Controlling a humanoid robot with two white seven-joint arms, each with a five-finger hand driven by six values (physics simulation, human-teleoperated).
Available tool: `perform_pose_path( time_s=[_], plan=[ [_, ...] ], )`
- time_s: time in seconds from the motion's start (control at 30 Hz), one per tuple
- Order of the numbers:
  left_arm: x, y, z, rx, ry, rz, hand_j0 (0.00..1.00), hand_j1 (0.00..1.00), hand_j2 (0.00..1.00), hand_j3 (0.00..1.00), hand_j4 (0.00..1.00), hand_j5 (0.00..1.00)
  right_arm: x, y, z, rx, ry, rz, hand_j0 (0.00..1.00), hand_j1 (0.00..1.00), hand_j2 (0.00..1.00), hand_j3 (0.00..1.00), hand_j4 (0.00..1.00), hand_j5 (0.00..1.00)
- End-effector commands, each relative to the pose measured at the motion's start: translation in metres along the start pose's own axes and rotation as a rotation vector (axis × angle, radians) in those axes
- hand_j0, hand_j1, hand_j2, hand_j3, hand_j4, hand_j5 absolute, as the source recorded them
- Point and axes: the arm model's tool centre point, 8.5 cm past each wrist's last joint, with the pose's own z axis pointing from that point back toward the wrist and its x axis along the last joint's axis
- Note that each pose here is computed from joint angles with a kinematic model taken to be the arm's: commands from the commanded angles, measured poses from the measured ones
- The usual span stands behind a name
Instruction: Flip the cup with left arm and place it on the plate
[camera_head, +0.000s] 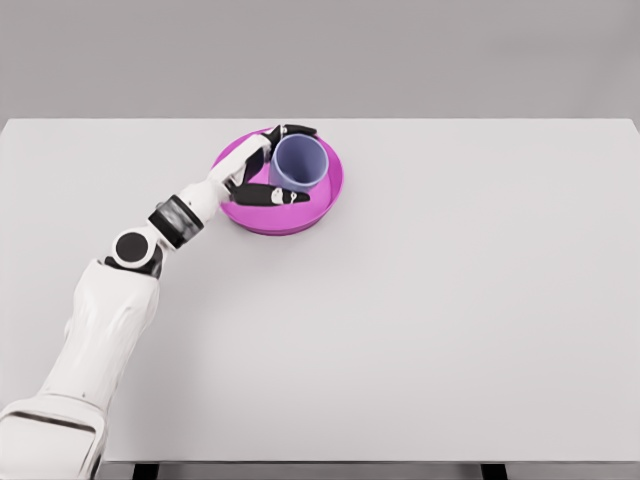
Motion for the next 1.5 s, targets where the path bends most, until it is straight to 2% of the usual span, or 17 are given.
perform_pose_path(
  time_s=[0.0, 0.23, 0.47, 0.7, 0.77, 0.83, 1.47],
  plan=[
    [-0.006, 0.0, 0.003, 0.009, 0.015, 0.018, 0.74, 0.74, 0.74, 0.74, 0.74, 0.74, 0.0, 0.0, 0.0, 0.0, 0.0, 0.0, 1.0, 1.0, 1.0, 1.0, 1.0, 1.0],
    [-0.012, 0.003, 0.004, 0.016, 0.036, 0.032, 0.77, 0.77, 0.77, 0.77, 0.77, 0.77, 0.0, 0.0, 0.0, 0.0, 0.0, 0.0, 1.0, 1.0, 1.0, 1.0, 1.0, 1.0],
    [-0.013, -0.002, 0.003, 0.013, 0.036, 0.043, 0.79, 0.79, 0.79, 0.79, 0.79, 0.79, 0.0, 0.0, 0.0, 0.0, 0.0, 0.0, 1.0, 1.0, 1.0, 1.0, 1.0, 1.0],
    [-0.015, -0.002, 0.006, 0.036, 0.025, 0.083, 0.79, 0.79, 0.79, 0.79, 0.79, 0.79, 0.0, 0.0, 0.0, 0.001, 0.0, 0.0, 1.0, 1.0, 1.0, 1.0, 1.0, 1.0],
    [-0.016, -0.003, 0.006, 0.034, 0.026, 0.082, 0.83, 0.83, 0.83, 0.83, 0.83, 0.83, 0.0, 0.0, 0.0, 0.001, 0.0, 0.0, 1.0, 1.0, 1.0, 1.0, 1.0, 1.0],
    [-0.015, -0.006, 0.003, 0.029, 0.024, 0.083, 1.0, 1.0, 1.0, 1.0, 1.0, 1.0, 0.0, 0.0, 0.0, 0.0, 0.0, 0.0, 1.0, 1.0, 1.0, 1.0, 1.0, 1.0],
    [-0.016, 0.0, 0.009, 0.035, 0.026, 0.066, 1.0, 1.0, 1.0, 1.0, 1.0, 1.0, 0.0, 0.0, 0.0, 0.0, 0.0, 0.0, 1.0, 1.0, 1.0, 1.0, 1.0, 1.0]
  ],
)
